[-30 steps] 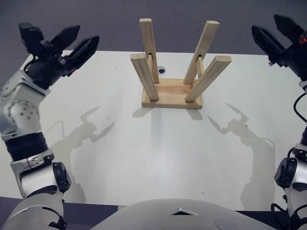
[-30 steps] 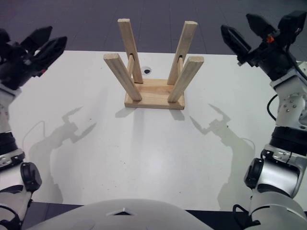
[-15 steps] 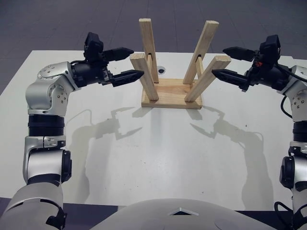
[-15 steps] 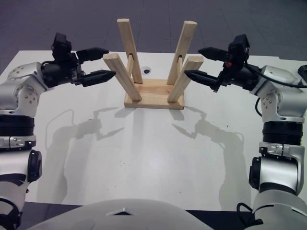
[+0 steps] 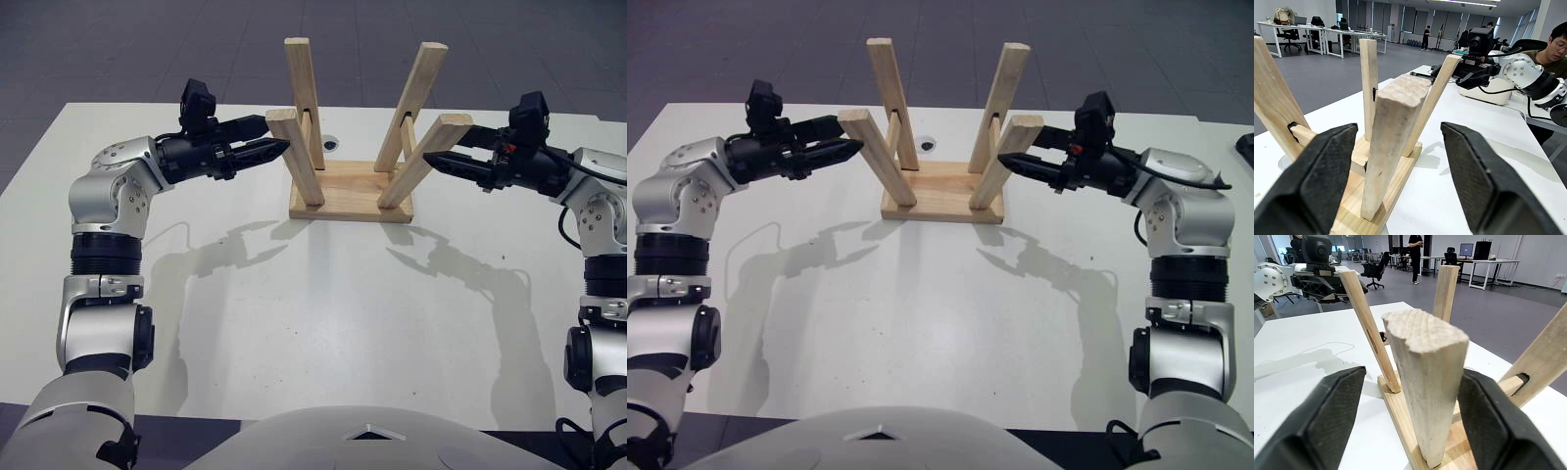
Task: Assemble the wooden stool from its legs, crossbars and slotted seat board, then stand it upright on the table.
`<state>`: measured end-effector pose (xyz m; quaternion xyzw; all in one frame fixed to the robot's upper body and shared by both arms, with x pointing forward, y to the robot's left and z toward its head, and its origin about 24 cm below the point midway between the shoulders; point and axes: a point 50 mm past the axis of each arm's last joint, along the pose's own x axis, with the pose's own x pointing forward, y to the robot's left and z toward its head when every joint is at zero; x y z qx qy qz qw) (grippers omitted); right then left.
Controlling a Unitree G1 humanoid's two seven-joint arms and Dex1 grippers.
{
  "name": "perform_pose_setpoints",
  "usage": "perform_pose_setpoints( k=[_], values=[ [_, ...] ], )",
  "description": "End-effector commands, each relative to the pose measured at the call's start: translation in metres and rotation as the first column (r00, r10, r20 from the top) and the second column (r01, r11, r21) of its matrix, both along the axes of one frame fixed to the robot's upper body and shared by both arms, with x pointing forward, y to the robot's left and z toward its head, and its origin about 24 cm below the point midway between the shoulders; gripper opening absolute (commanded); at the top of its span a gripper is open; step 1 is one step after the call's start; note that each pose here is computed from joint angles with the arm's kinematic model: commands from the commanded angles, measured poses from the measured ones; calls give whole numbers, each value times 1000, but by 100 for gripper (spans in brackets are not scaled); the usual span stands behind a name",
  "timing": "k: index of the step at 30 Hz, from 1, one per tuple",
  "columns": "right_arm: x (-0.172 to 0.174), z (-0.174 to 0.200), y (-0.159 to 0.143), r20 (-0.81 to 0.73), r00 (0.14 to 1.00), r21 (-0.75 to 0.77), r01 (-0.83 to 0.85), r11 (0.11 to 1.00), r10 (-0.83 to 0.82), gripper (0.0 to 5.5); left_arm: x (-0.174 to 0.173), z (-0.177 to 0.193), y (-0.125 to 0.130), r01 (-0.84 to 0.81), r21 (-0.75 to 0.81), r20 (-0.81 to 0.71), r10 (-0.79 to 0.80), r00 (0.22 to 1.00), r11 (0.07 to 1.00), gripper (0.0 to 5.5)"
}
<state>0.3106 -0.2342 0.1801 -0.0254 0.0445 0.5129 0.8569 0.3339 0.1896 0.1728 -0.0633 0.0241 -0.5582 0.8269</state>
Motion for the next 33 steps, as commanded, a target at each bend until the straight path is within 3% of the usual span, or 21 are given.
perform_pose_setpoints(
  k=[1, 6, 11, 15, 18, 24, 33],
  values=[
    [2, -2, 4, -25, 1000, -19, -13, 1000, 12, 244, 5, 5, -5, -8, -5, 33, 8, 999, 1000, 231],
    [-2, 7, 10, -85, 994, -30, -70, 997, 67, 170, 1, 14, -8, 72, -17, 50, -72, 996, 997, 155],
    [-13, 30, 20, -233, 963, -60, -153, 986, 135, 150, -14, 34, -6, 210, -31, 19, -210, 978, 977, 151],
    [-11, 55, 32, -425, 899, -9, -121, 993, 106, 146, -30, 45, -11, 303, -100, -146, -315, 938, 948, 136],
    [-4, 62, 43, -632, 775, -14, -49, 999, 30, 146, -38, 50, -15, 346, -120, -291, -366, 884, 931, 129],
    [14, 77, 68, -702, 712, -43, -27, 999, -11, 147, -7, 48, -17, 168, -142, -466, -215, 858, 976, 122],
    [57, 26, 103, -765, 631, -95, 89, 992, -129, 154, 31, -18, -27, -43, -85, -562, -12, 827, 995, 122]
  ],
)
